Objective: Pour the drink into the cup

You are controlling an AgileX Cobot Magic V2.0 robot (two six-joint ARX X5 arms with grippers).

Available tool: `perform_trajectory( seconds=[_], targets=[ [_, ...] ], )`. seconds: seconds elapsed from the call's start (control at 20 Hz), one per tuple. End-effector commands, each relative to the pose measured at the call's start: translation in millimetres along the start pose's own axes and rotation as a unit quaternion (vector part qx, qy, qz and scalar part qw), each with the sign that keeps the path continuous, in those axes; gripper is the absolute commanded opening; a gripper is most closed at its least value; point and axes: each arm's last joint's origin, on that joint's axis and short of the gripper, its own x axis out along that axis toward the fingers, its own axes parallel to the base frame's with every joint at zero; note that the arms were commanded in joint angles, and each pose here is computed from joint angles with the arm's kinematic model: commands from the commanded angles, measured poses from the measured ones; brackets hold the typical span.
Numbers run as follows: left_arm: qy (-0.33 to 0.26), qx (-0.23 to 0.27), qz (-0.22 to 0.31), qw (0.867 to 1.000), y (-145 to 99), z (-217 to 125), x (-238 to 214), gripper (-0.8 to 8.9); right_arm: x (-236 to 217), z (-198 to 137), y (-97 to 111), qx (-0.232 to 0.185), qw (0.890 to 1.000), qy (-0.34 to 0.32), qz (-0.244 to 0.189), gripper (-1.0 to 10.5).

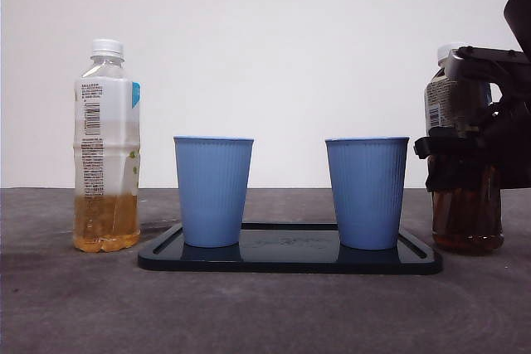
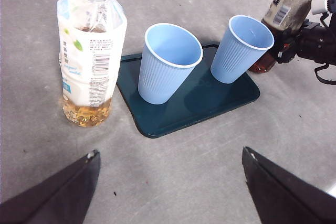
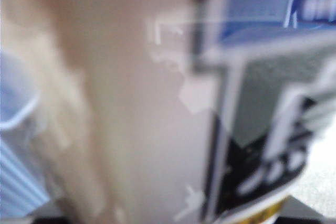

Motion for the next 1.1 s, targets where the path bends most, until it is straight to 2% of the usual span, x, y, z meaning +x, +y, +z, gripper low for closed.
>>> perform_trajectory(
  seconds=[0.05, 0.45, 0.7, 1.0, 1.1],
  targets=[
    [-0.011, 0.014, -0.005, 1.000, -2, 6, -3, 4.37, 1, 7, 2, -0.001, 1.000, -0.012, 0.003, 2.6],
    [-0.011, 0.013, -0.005, 1.000, -2, 6, -3, 4.38, 1, 0, 1, -0.002, 1.000, 0.027, -0.001, 4.4],
    [-0.011, 0.013, -0.005, 1.000, -2, 6, -3, 5.02, -1, -4, 1, -0.003, 0.999, 0.050, -0.004, 5.0],
    [-0.011, 0.013, -0.005, 1.000, -2, 6, -3, 5.02, -19, 0, 0, -0.003, 0.996, 0.087, -0.019, 5.0],
    [-0.010, 0.013, 0.015, 1.000, 0, 6, -1, 5.13, -30, 4, 0, -0.004, 0.995, 0.099, -0.022, 5.0]
  ],
)
